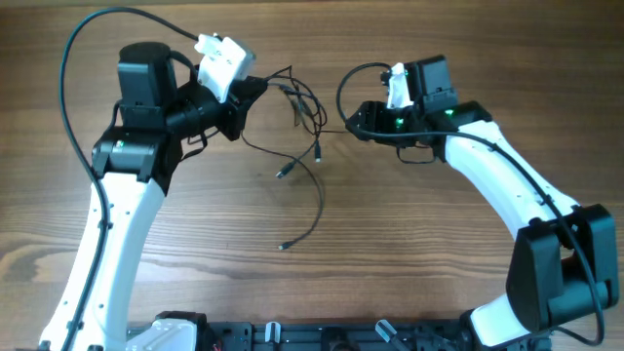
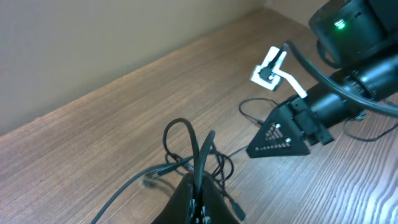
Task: Untangle cables
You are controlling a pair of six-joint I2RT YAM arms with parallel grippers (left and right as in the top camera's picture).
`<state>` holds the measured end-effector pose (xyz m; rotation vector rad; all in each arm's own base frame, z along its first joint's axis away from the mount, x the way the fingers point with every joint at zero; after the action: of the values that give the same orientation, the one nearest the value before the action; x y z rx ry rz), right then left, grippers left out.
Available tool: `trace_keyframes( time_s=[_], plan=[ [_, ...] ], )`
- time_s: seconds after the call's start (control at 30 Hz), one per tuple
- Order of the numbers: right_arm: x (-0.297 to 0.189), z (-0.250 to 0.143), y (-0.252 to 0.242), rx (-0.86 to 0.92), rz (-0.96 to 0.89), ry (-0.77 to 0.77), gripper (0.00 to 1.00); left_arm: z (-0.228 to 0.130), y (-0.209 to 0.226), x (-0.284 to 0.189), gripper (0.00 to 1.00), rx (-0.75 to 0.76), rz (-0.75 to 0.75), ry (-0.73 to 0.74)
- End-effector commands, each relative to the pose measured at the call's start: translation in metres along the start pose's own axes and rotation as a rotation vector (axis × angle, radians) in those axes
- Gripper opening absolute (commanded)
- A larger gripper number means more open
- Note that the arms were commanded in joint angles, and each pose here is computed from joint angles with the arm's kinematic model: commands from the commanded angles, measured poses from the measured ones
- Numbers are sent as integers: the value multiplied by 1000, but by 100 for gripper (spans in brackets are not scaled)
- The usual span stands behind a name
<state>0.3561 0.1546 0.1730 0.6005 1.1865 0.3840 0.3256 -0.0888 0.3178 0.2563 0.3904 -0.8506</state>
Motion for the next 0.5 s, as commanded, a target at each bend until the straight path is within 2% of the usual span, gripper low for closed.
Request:
trace_keyframes(
  time_s=[0.0,0.03,0.07,0.13,0.3,0.47],
  plan=[
    [3,-5,19,-53,78,12,64,12,-5,-14,4,13,8,-32],
    [3,-3,21,-50,92,5,74,11,-5,-14,4,8,5,-27],
    [2,-2,25,-59,117,3,75,10,-6,-14,4,5,3,-23],
    [1,1,32,-82,181,-2,74,9,-6,-13,4,1,-2,-19],
    [0,1,39,-102,237,9,62,9,-7,-13,4,1,-5,-20],
    [0,2,40,-106,242,1,61,11,-10,-13,4,1,-34,-34]
  ],
)
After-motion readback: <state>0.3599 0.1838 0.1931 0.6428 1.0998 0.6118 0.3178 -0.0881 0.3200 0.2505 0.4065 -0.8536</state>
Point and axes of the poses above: each gripper's point midway between its finger pads, its own x axis out along the fingers, its own y axis along the line the jaws close on, z = x × y, the point moved 8 cm from there along -x, back along the fingers, and after that the axes turned 9 degrees about x, right-handed, at the moved point
